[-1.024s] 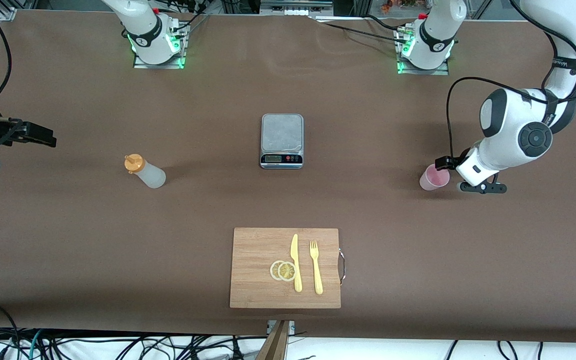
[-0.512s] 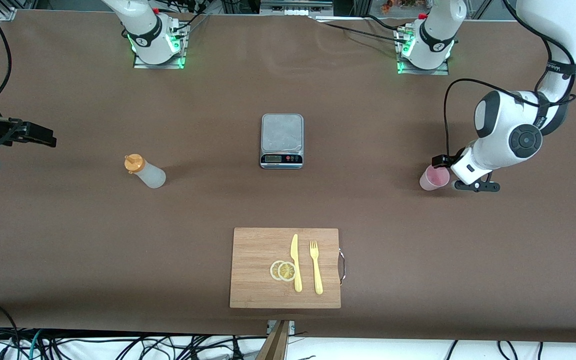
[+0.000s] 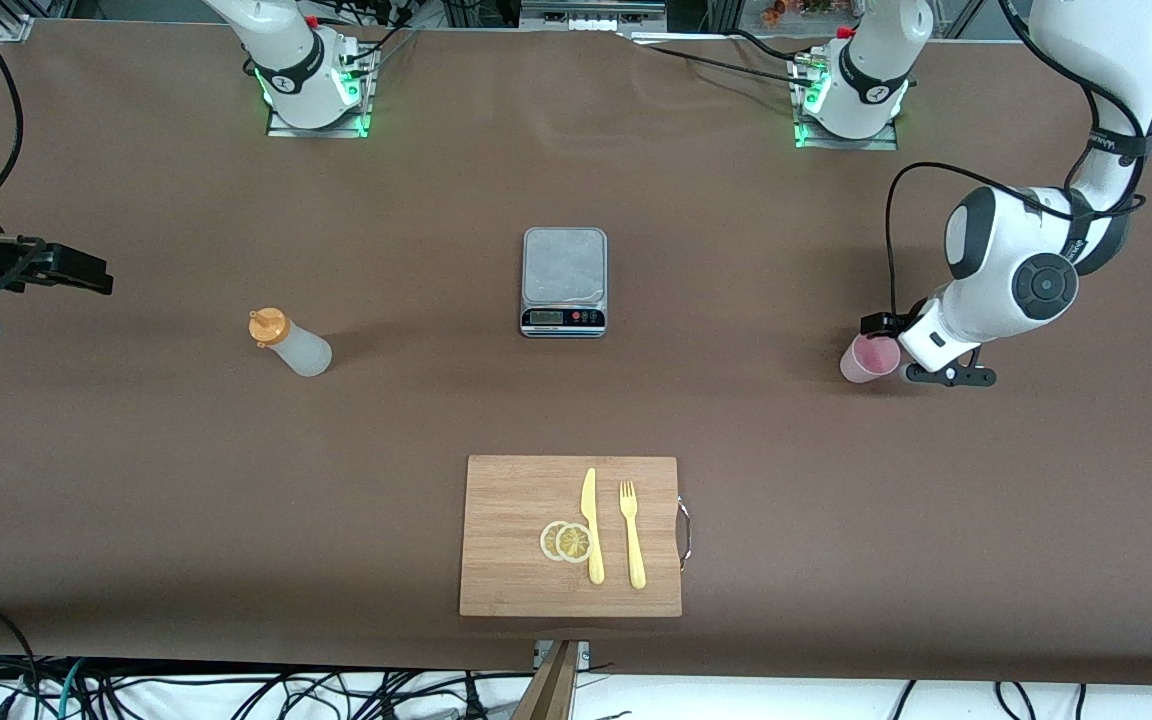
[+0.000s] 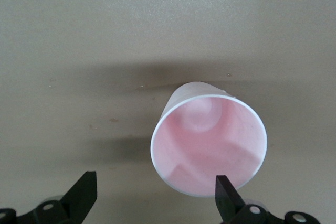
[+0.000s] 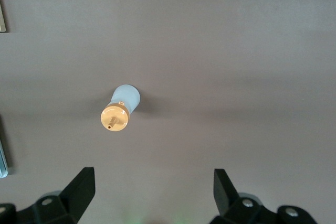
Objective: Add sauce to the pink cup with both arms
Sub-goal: 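Lower the left gripper around the pink cup and close it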
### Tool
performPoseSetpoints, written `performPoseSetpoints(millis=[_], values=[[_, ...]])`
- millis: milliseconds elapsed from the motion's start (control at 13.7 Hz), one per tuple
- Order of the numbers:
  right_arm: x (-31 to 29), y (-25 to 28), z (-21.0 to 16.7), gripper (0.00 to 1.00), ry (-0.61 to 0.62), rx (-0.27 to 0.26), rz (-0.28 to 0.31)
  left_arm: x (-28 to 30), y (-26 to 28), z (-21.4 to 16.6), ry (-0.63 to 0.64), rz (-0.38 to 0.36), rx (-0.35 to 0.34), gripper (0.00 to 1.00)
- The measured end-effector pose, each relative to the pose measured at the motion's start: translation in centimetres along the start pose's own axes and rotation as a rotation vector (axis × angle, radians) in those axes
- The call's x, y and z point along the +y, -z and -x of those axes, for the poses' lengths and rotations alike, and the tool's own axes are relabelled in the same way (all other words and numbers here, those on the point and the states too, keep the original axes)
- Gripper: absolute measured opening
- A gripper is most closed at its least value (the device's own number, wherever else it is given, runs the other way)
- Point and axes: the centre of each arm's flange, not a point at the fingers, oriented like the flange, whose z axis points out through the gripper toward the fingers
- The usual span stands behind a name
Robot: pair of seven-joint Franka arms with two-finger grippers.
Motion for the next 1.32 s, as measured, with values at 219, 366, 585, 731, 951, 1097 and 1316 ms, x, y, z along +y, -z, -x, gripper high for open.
performPoseSetpoints(millis=[219,366,585,731,951,1097,1316], values=[[0.0,0.0,0.0,1.0,0.0,0.0,0.0,-0.2,0.1,-0.3,0.003,-0.001,0.006,1.0],[0.0,0.0,0.0,1.0,0.0,0.0,0.0,-0.4,0.2,-0.4,0.005,-0.001,0.008,1.0],[0.0,0.0,0.0,1.0,0.0,0.0,0.0,-0.5,0.4,-0.4,0.006,-0.002,0.007,1.0],[0.1,-0.1,0.0,1.0,-0.002,-0.001,0.0,-0.5,0.5,-0.5,0.006,-0.003,0.007,1.0],[0.4,-0.3,-0.1,1.0,-0.007,-0.005,-0.001,-0.7,1.2,-0.8,0.009,-0.004,0.014,1.0],[0.6,-0.3,-0.2,1.0,-0.01,-0.006,-0.002,-0.9,1.7,-1.1,0.012,-0.004,0.023,1.0],[1.0,-0.4,-0.2,1.0,-0.016,-0.006,-0.002,-1.0,1.1,-1.4,0.015,-0.003,0.015,1.0]])
